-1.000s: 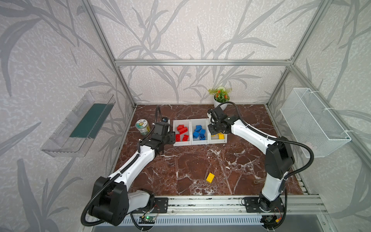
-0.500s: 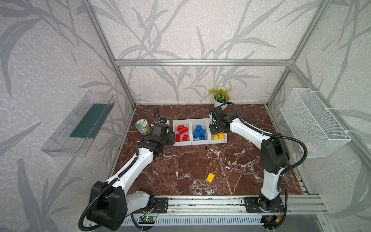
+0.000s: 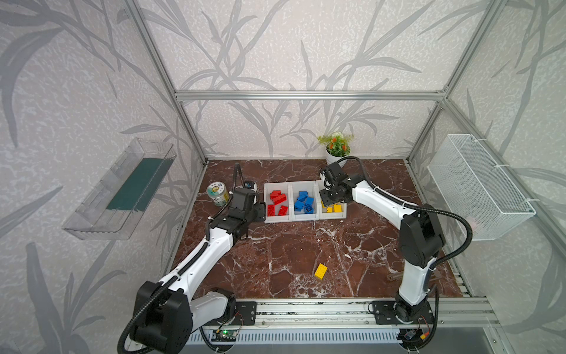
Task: Sort the legos into containers by color
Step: 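Lower the right gripper onto the remaining yellow brick on the table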
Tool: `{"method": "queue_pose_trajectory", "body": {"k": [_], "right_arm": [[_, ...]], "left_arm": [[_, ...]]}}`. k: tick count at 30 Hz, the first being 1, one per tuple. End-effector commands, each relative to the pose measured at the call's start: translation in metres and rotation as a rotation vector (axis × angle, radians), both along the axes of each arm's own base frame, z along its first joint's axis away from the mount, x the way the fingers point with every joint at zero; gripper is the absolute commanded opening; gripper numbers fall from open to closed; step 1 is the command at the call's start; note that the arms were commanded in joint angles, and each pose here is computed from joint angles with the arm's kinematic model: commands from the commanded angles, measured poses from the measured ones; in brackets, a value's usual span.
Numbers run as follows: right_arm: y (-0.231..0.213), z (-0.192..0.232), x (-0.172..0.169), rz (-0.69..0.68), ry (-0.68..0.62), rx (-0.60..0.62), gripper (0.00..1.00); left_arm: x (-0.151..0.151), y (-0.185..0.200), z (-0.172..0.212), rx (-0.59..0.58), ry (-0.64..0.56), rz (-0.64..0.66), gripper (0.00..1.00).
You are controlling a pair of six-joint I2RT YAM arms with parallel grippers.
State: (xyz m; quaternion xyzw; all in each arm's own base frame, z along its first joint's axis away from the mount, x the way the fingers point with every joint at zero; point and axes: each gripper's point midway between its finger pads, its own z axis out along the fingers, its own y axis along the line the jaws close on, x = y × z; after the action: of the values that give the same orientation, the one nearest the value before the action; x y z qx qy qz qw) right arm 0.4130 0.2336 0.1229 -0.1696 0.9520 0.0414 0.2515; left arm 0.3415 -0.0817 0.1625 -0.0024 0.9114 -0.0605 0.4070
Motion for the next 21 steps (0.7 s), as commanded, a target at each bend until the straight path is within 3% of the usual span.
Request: {"method": "queue_pose_trajectory", "body": {"k": [1, 14, 21], "right_arm": [[0.000, 0.013, -0.009, 0.005, -0.001, 0.035, 0.54], [-0.009, 0.001, -0.057, 0.060, 0.087, 0.036, 0.54], [0.001, -0.013, -0.102, 0.114, 0.119, 0.012, 0.55]], "left_arm": [[-0.004, 0.004, -0.001, -0.006, 0.008, 0.022, 0.62], [-0.002, 0.003, -0.005, -0.009, 0.017, 0.018, 0.62], [-0.001, 0.000, -0.008, -0.021, 0.024, 0.017, 0.61]]}}
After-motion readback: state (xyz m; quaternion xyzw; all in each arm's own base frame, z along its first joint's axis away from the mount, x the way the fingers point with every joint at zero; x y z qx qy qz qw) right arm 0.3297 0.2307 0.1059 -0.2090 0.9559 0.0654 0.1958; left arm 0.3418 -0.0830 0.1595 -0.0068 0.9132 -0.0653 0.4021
